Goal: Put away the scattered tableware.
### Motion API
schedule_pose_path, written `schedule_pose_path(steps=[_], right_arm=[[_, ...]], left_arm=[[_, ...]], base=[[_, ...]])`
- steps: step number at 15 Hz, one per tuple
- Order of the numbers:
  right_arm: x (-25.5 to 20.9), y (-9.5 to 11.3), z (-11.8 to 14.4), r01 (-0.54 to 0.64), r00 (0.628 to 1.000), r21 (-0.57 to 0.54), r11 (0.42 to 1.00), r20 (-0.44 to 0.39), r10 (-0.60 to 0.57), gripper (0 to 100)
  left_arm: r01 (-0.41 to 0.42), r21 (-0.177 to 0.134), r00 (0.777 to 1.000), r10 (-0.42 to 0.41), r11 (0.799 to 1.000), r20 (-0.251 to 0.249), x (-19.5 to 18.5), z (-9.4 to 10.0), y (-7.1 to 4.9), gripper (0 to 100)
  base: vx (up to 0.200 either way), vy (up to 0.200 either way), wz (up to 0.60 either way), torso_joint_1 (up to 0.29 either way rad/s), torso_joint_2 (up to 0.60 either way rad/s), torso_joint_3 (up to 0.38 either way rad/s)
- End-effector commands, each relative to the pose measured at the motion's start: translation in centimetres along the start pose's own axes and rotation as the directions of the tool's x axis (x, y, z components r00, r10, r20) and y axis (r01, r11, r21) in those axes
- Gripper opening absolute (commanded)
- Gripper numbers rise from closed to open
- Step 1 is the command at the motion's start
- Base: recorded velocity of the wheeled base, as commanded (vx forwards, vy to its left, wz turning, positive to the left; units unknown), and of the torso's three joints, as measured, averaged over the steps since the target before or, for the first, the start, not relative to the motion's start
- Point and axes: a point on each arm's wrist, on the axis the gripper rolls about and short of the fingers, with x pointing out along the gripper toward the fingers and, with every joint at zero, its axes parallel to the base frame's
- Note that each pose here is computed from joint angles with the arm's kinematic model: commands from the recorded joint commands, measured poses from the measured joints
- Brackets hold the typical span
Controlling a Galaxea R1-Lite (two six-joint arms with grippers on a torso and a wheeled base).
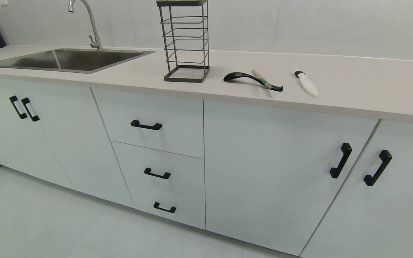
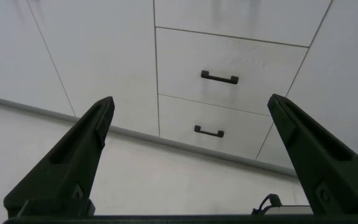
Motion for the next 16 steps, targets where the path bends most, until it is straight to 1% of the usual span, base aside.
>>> schedule_pose_path(steps=[1,5,6,7,8,9,10,11,12,13,14,15,16], right_arm=[[0.0,0.0,0.0,0.0,1.0,0.0,1.0,-0.001,0.0,0],[0.0,0.0,0.0,0.0,1.0,0.0,1.0,-0.001,0.0,0],[0.0,0.0,0.0,0.0,1.0,0.0,1.0,-0.001,0.0,0],[0.0,0.0,0.0,0.0,1.0,0.0,1.0,-0.001,0.0,0],[0.0,0.0,0.0,0.0,1.0,0.0,1.0,-0.001,0.0,0],[0.0,0.0,0.0,0.0,1.0,0.0,1.0,-0.001,0.0,0],[0.0,0.0,0.0,0.0,1.0,0.0,1.0,-0.001,0.0,0],[0.0,0.0,0.0,0.0,1.0,0.0,1.0,-0.001,0.0,0],[0.0,0.0,0.0,0.0,1.0,0.0,1.0,-0.001,0.0,0],[0.0,0.0,0.0,0.0,1.0,0.0,1.0,-0.001,0.0,0],[0.0,0.0,0.0,0.0,1.0,0.0,1.0,-0.001,0.0,0],[0.0,0.0,0.0,-0.002,1.0,0.0,1.0,-0.001,0.002,0],[0.0,0.0,0.0,-0.002,1.0,0.0,1.0,-0.001,0.002,0]], left_arm=[[0.001,0.004,1.0,-0.001,1.0,-0.001,0.0,0.0,0.0,100],[0.007,0.01,1.0,-0.007,1.0,-0.004,0.0,0.0,0.0,100],[0.008,0.049,1.0,-0.009,0.999,0.005,0.0,0.0,0.0,100],[0.01,0.109,0.963,-0.038,0.994,0.265,-1.8,7.2,-0.2,100],[0.006,0.115,0.953,-0.041,0.993,0.3,-1.8,12.2,-0.3,100],[0.006,0.144,0.944,-0.053,0.99,0.326,-1.8,15.2,-0.3,100],[0.022,0.2,0.956,-0.079,0.98,0.282,-0.8,15.9,-0.4,100],[0.055,0.257,0.972,-0.111,0.965,0.208,0.5,15.7,-0.4,100],[0.087,0.291,0.981,-0.133,0.953,0.143,1.5,15.4,-0.5,100],[0.153,0.377,0.984,-0.175,0.914,0.026,3.5,14.7,-0.5,100],[0.206,0.473,0.978,-0.203,0.857,-0.058,5.0,14.1,-0.6,100],[0.265,0.587,0.964,-0.224,0.765,-0.142,6.7,13.7,-0.6,100],[0.321,0.675,0.947,-0.235,0.664,-0.22,8.3,13.1,-0.7,100]], base=[[0.0,0.0,0.0,0.0,0.0,0.0],[0.0,0.0,0.0,0.0,0.0,0.0],[0.0,0.0,0.0,0.0,0.0,0.0],[0.0,0.0,0.0,0.0,0.0,0.0],[0.0,0.0,0.0,0.0,0.0,0.0],[0.0,0.0,0.0,0.0,0.0,0.0],[0.0,0.0,0.0,0.0,0.0,0.0],[0.0,0.0,0.0,0.0,0.0,0.0],[0.0,0.0,0.0,0.0,0.0,0.0],[0.0,0.0,0.0,0.0,0.0,0.0],[0.0,0.0,0.0,0.0,0.0,0.0],[0.0,0.0,0.0,0.0,0.0,0.0],[0.0,0.0,0.0,0.0,0.0,0.0]])
